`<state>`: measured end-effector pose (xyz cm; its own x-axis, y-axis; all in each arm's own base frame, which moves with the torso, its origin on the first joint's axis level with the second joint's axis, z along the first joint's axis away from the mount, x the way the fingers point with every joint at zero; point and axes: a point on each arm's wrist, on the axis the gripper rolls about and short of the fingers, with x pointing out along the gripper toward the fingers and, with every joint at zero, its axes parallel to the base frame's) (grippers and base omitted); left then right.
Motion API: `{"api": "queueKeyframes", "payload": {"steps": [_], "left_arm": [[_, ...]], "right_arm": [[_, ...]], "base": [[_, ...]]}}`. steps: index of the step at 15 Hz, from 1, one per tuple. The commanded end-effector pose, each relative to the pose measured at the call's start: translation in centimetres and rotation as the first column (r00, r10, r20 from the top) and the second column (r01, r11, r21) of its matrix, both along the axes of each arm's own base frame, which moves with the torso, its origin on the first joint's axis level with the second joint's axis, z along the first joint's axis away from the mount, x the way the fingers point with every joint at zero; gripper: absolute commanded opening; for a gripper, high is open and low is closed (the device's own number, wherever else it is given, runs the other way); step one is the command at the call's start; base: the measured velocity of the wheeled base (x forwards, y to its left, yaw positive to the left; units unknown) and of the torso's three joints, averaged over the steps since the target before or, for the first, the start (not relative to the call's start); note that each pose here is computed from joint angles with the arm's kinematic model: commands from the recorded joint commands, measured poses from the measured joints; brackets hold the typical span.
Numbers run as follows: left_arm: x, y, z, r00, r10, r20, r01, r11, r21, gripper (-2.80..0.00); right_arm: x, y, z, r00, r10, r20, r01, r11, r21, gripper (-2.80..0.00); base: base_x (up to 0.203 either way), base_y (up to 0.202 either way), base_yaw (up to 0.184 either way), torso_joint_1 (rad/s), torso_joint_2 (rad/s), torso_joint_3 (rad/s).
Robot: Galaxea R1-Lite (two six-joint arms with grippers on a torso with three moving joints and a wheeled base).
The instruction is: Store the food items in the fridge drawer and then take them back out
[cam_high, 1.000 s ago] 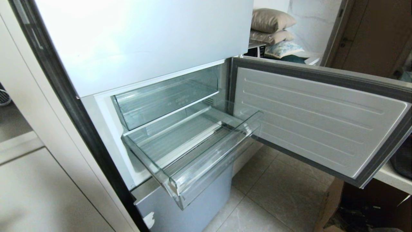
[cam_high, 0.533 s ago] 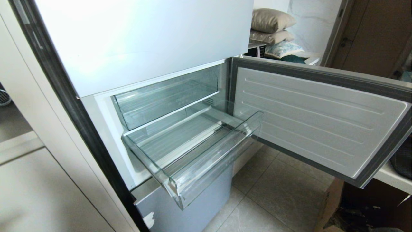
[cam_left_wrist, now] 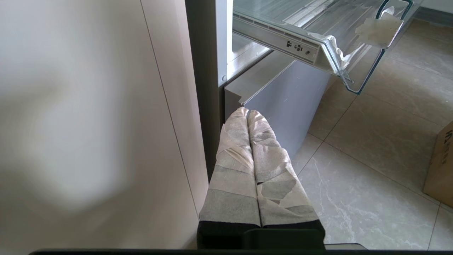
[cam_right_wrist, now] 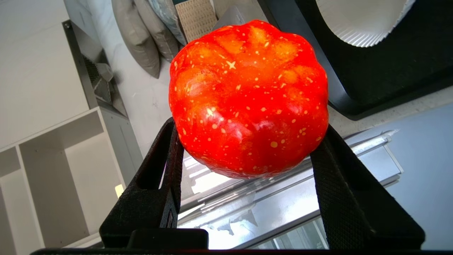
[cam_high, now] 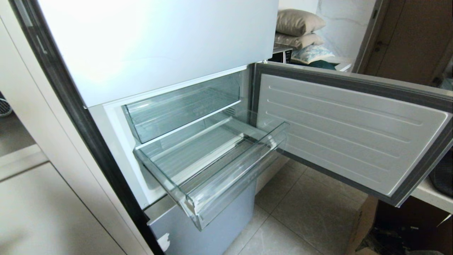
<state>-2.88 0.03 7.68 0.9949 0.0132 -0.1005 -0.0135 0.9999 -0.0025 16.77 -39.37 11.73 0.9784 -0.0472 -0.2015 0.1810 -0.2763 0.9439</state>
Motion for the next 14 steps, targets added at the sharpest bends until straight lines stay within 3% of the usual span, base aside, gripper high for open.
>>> {"api": "queueKeyframes", "payload": {"steps": [1, 5, 8, 10, 14], "left_arm": [[0.0, 0.0, 0.0, 1.0, 0.001, -0.001, -0.001, 1.0, -0.001, -2.8], [0.0, 0.0, 0.0, 1.0, 0.001, -0.001, -0.001, 1.0, -0.001, -2.8], [0.0, 0.0, 0.0, 1.0, 0.001, -0.001, -0.001, 1.0, -0.001, -2.8], [0.0, 0.0, 0.0, 1.0, 0.001, -0.001, -0.001, 1.0, -0.001, -2.8], [0.0, 0.0, 0.0, 1.0, 0.001, -0.001, -0.001, 1.0, -0.001, -2.8]], "right_arm": [[0.9, -0.2, -0.2, 1.0, 0.02, 0.006, -0.02, 1.0, 0.004, -2.8], [3.8, 0.8, 0.0, 0.997, 0.072, 0.0, -0.072, 0.996, -0.05, -2.8], [7.0, 1.6, -1.2, 0.996, 0.001, -0.086, -0.015, 0.988, -0.155, -2.8], [8.6, 2.0, -1.9, 0.993, -0.002, -0.117, -0.023, 0.976, -0.216, -2.8], [10.2, 2.5, -2.9, 0.99, 0.013, -0.138, -0.045, 0.971, -0.233, -2.8]], "base": [[0.0, 0.0, 0.0, 0.0, 0.0, 0.0], [0.0, 0.0, 0.0, 0.0, 0.0, 0.0], [0.0, 0.0, 0.0, 0.0, 0.0, 0.0], [0.0, 0.0, 0.0, 0.0, 0.0, 0.0], [0.0, 0.0, 0.0, 0.0, 0.0, 0.0]]}}
